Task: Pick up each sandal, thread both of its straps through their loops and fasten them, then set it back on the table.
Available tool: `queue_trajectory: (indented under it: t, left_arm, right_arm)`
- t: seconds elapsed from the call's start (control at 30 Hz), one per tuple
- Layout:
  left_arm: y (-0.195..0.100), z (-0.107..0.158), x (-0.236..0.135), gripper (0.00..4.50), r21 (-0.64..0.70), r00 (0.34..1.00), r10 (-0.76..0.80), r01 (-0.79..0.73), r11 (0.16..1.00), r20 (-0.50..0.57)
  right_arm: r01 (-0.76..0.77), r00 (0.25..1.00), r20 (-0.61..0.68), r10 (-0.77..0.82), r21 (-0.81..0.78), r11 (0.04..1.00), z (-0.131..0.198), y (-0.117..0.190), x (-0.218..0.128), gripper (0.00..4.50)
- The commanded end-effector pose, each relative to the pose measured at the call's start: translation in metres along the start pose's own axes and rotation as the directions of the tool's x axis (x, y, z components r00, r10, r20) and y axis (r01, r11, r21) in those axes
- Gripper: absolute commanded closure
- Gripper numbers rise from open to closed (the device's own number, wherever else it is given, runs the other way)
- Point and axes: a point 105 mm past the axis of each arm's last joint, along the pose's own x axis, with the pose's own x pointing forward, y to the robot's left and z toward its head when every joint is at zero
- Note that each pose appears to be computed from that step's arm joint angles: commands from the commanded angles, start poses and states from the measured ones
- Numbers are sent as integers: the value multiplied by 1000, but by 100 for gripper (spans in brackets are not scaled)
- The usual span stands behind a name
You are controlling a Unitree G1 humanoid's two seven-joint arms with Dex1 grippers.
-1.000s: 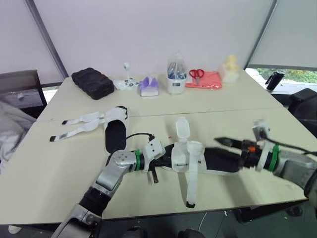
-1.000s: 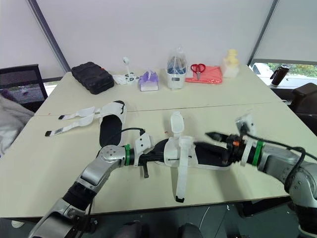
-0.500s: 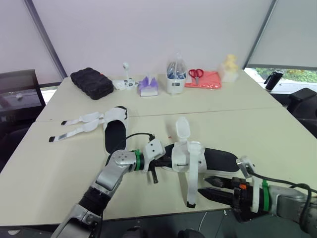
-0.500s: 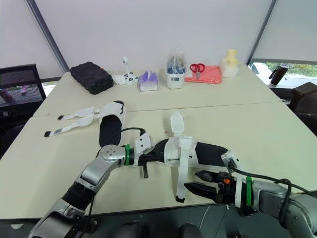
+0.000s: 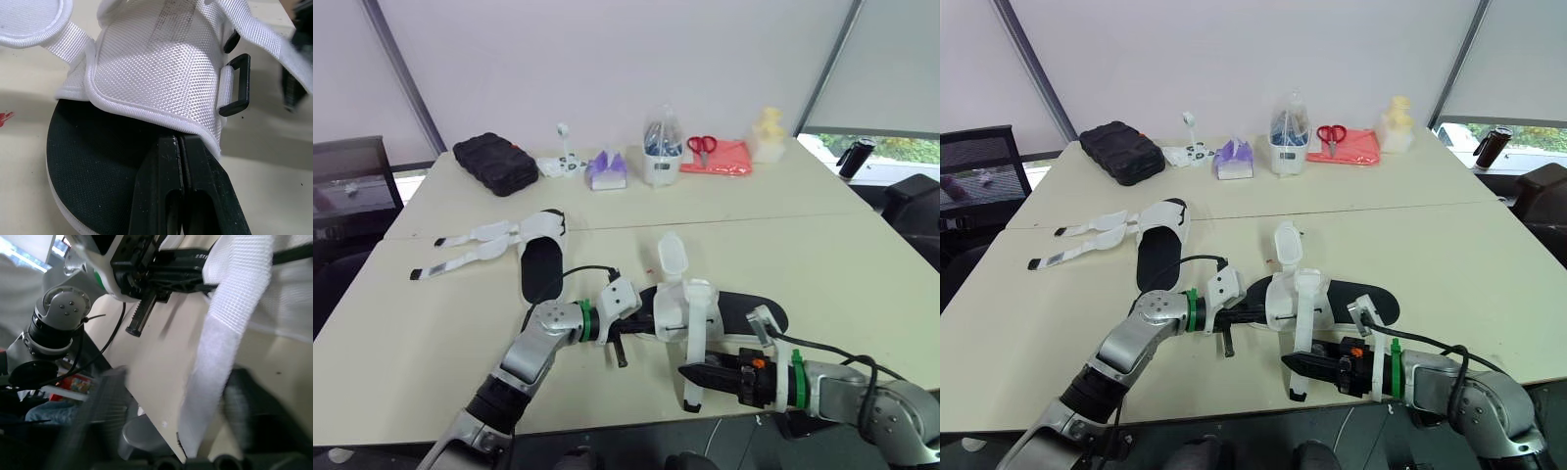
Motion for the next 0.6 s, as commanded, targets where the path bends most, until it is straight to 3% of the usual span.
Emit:
queue_trajectory:
  t: [0.03, 0.07, 0.1, 0.3, 0.43, 0.6]
  left_arm:
    - [-5, 4, 1, 450, 6, 1000, -11, 11, 1000, 12]
    - [-4, 4, 1, 450, 6, 1000, -8, 8, 1000, 11]
    - [-4, 4, 0, 450, 6, 1000, -6, 6, 1000, 11]
    - [5, 5, 0, 450, 42, 1000, 22, -22, 999, -2]
    - [12, 6, 4, 450, 79, 999, 39, -39, 996, -4]
    - [10, 7, 8, 450, 87, 1000, 29, -29, 996, 1]
  right_arm:
    - [-3, 1000, 8, 3, -19, 1000, 5, 2, 0, 394]
    - [-4, 1000, 8, 4, -24, 1000, 7, 2, -2, 432]
    - [-5, 1000, 8, 5, -27, 1000, 8, 3, -3, 443]
    - [-85, 996, 27, 87, -66, 994, 44, 20, -15, 443]
    - [-59, 990, 115, 77, -147, 987, 101, 13, -25, 443]
    - [-36, 989, 137, 54, -130, 991, 124, -3, -25, 443]
